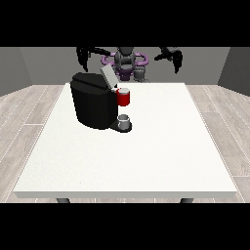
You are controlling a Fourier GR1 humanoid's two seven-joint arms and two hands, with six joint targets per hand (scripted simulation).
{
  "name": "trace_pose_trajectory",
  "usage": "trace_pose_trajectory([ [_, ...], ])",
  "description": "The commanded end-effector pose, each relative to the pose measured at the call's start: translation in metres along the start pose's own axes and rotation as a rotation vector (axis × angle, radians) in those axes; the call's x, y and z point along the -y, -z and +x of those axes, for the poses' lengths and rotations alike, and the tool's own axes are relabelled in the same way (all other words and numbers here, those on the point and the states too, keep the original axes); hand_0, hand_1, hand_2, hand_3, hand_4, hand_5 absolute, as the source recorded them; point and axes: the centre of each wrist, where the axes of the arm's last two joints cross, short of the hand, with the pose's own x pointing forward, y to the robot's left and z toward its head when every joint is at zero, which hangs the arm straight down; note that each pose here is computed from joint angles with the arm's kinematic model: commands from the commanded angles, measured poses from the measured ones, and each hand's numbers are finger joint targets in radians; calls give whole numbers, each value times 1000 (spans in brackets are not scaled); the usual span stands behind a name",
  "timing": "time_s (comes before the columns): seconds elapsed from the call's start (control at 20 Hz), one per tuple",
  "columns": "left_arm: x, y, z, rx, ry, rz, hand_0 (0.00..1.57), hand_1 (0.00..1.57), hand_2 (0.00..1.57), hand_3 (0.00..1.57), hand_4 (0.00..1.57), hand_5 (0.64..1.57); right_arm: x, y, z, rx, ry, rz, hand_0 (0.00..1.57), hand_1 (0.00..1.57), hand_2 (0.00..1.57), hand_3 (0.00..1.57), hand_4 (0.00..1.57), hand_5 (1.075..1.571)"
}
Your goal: Insert the coffee pod into the coffee machine and close the lid
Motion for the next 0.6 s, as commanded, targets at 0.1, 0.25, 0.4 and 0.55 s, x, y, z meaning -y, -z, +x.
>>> trace_pose_trajectory([
  [0.1, -10, -14, 25, 71, 8, 25, 0, 0, 0, 0, 265, 1571, 9, 11, -1, 16, 24, -7, 0, 0, 0, 0, 56, 1571],
  [0.25, -15, -21, 34, 94, 29, 30, 0, 0, 0, 0, 371, 1571, -12, 19, 9, 23, -4, 36, 0, 0, 0, 0, 0, 1571],
  [0.4, 2, -19, 34, 118, 30, 49, 0, 0, 0, 0, 338, 1571, -35, 30, 33, 59, -18, 82, 0, 0, 0, 0, 0, 1571],
  [0.55, -13, -34, 38, 136, 45, 60, 0, 0, 0, 0, 377, 1571, -38, 28, 17, 57, -19, 109, 0, 0, 0, 0, 0, 1571],
])
